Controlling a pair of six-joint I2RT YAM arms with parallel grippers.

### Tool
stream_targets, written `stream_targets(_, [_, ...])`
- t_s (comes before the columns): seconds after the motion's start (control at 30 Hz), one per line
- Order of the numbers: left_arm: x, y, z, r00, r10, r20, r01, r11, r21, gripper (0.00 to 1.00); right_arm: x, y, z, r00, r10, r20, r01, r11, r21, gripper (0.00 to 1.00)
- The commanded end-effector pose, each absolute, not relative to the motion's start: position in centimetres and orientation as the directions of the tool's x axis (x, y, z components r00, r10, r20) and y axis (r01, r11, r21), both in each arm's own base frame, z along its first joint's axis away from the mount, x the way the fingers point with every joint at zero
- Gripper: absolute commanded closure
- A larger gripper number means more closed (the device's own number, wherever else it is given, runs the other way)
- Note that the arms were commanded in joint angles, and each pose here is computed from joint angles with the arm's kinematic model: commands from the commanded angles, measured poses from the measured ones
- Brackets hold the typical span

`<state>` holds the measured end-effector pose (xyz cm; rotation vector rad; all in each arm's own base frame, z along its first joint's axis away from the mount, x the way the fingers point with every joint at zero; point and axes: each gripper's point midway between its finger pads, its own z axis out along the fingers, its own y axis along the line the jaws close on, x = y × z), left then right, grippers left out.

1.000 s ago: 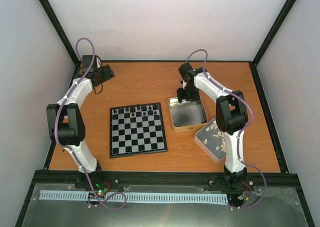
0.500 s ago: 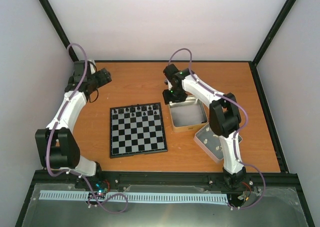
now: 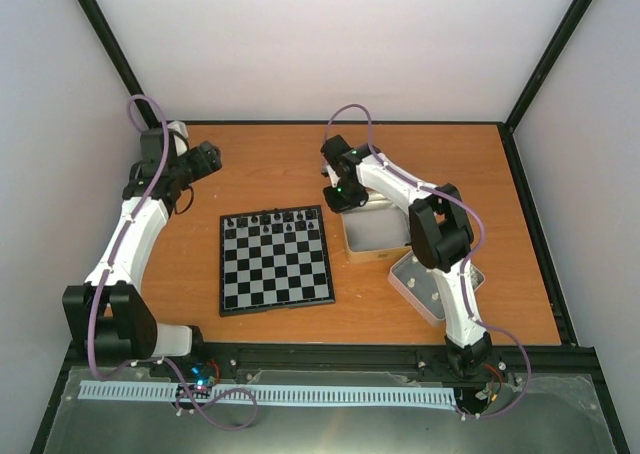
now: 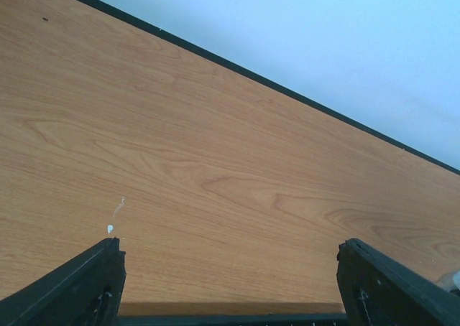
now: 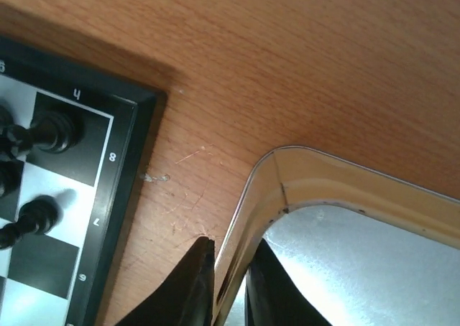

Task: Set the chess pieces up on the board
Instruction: Adjust the storage box at the center of the board.

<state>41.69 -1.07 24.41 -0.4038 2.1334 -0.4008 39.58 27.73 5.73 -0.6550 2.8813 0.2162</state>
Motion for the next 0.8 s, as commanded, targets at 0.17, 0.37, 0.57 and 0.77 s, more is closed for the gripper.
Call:
stream_targets(0.17, [41.7,-1.5,26.3,-0.513,-0.412,-0.753,-0.077,0.896,-0.437,0.18,40.7,27.9,6.0,-0.749,-0.609,-0.26,-0.63,0.776,-0.002,0.97])
stream_targets(0.37, [41.8,-1.8,26.3,-0.516,-0.418,-0.748,-0.063,0.889,-0.453,0.18,38.7,27.2,7.2,-0.646,-0.711,-0.277,-0.736,0.677,-0.019,0.95])
stream_targets(0.57, [41.8,-2.1,26.1,-0.522,-0.423,-0.741,-0.058,0.884,-0.464,0.18,34.2,25.3,6.5,-0.491,-0.831,-0.26,-0.855,0.517,-0.036,0.94])
stream_targets(0.77, [41.5,-2.2,26.4,-0.517,-0.425,-0.743,-0.051,0.882,-0.469,0.18,31.1,23.8,6.3,-0.276,-0.928,-0.252,-0.947,0.307,-0.092,0.91])
